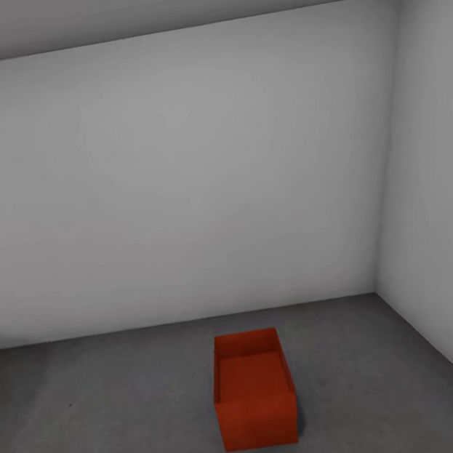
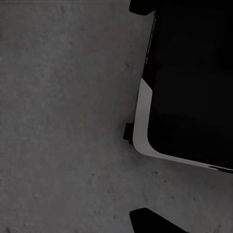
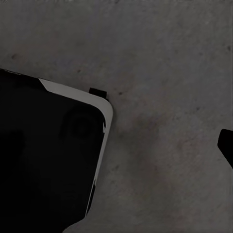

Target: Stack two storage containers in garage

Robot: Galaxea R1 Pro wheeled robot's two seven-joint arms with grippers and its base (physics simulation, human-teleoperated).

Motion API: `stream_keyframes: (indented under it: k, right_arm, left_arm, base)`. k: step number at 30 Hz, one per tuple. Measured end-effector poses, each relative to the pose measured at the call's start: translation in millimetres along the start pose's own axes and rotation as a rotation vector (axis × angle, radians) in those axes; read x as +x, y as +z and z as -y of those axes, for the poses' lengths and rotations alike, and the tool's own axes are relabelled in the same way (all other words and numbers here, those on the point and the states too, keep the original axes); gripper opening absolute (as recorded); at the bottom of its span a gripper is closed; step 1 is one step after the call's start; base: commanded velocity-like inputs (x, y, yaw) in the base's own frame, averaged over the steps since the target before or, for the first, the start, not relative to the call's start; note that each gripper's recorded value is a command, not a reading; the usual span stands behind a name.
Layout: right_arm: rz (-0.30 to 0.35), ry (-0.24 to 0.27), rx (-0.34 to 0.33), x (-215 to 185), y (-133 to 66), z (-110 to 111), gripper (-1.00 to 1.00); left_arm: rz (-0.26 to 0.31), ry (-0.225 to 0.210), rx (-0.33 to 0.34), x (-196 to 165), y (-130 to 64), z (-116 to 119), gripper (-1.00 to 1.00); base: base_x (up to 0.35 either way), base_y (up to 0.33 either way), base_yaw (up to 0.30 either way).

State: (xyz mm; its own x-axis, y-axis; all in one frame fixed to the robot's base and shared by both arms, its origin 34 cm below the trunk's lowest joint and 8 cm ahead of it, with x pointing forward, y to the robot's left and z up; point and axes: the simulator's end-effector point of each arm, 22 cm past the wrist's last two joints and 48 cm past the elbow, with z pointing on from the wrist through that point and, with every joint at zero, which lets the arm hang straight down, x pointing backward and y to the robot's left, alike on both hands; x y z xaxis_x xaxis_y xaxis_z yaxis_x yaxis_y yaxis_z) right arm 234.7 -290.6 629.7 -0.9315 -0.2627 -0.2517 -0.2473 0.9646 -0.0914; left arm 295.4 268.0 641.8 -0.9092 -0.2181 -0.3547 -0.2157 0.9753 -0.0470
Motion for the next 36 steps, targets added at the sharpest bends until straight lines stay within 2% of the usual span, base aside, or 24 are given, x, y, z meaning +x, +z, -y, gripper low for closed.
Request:
stream_keyframes:
  k: [36]
  right_arm:
    - [-0.001, -0.007, 0.008, -0.4, 0.0, 1.7, 1.00]
  left_arm:
    - [0.005, 0.002, 0.001, -2.6, 0.0, -0.3, 1.00]
  base:
    - [0.000, 0.000, 0.000]
